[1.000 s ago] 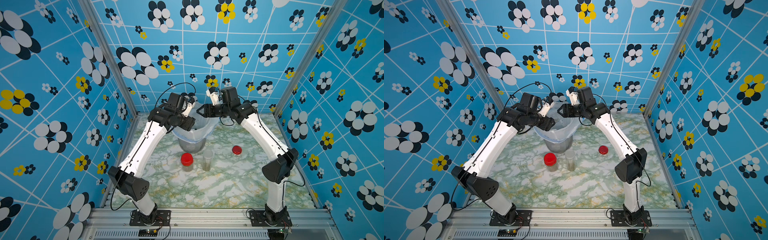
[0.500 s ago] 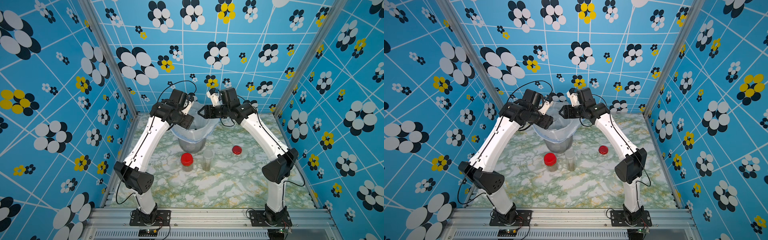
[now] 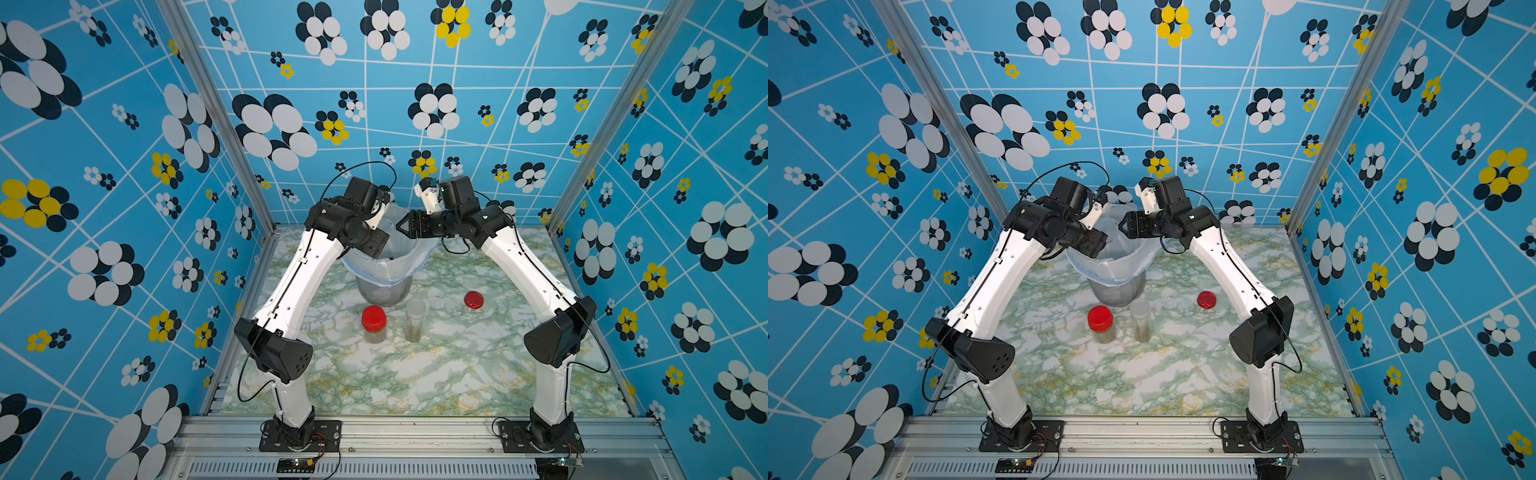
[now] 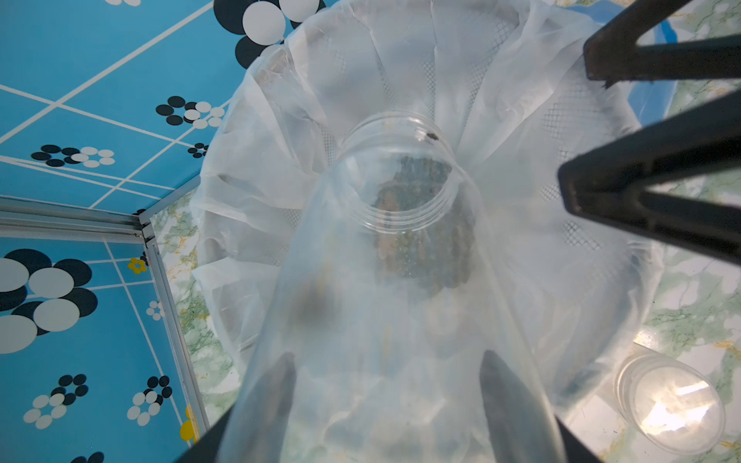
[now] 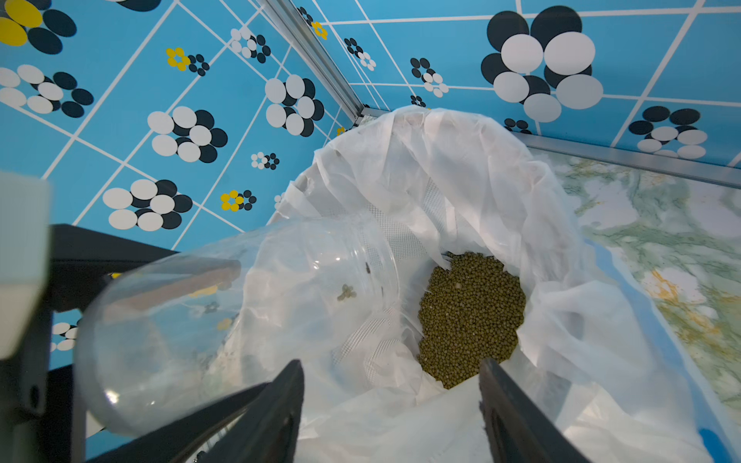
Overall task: Empty moldy mung beans from jars
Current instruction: Pour the moldy mung beans from the jar into the trash bin, then place the jar at the center of the board, then pick up the jar from the center of the board.
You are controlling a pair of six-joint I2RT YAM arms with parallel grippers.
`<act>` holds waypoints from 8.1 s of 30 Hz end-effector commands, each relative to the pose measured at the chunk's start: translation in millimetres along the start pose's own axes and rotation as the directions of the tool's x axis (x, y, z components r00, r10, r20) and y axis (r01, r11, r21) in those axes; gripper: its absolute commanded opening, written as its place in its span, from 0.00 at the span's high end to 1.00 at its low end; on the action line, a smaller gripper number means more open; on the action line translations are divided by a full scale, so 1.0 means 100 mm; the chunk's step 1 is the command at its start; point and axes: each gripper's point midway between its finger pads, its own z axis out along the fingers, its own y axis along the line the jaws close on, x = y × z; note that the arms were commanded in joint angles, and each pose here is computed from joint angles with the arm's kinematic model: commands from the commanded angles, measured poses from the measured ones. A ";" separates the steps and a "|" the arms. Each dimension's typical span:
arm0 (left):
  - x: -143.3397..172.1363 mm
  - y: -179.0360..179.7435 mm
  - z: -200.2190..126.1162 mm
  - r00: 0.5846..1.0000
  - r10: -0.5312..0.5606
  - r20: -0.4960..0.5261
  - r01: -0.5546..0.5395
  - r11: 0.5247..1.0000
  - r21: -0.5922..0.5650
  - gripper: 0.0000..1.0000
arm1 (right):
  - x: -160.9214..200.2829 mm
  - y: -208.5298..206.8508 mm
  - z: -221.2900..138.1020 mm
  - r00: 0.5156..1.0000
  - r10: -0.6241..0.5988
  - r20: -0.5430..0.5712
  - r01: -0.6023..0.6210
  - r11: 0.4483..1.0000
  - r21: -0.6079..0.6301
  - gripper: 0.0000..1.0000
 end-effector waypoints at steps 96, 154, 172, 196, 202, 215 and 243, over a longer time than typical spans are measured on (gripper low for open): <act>-0.36 -0.63 -1.32 0.726 -0.085 0.683 -0.128 0.958 0.256 0.01 | -0.75 0.65 -1.51 0.831 0.042 0.555 -0.027 0.999 -0.035 0.41; 0.88 -0.87 -0.93 0.844 -0.177 0.507 0.034 0.960 0.278 0.01 | 1.77 -2.32 0.17 0.991 -0.042 0.130 -0.069 0.672 0.737 0.24; 0.90 -0.93 -0.77 0.858 -0.195 0.475 0.051 0.953 0.299 0.01 | 1.73 -2.16 0.05 0.982 -0.059 0.178 -0.090 0.685 0.723 0.08; 1.38 -1.21 -0.37 0.932 -0.107 0.347 -0.027 0.933 0.360 0.01 | 2.18 -0.30 -0.50 0.960 -0.263 0.093 0.265 0.964 -0.017 0.06; 1.48 -1.26 -0.27 0.942 -0.088 0.324 -0.040 0.929 0.368 0.01 | 2.25 -0.09 -0.67 0.952 -0.272 0.139 0.286 0.953 -0.095 0.06; 1.48 -1.25 -0.15 0.949 -0.103 0.298 -0.010 0.935 0.354 0.00 | 2.32 -0.02 -0.53 0.958 -0.256 0.129 0.268 0.959 -0.095 0.04; 1.57 -1.28 -0.06 0.954 -0.119 0.276 0.010 0.930 0.367 0.01 | 2.06 -0.06 0.16 0.951 -0.278 0.132 0.286 0.957 -0.048 0.16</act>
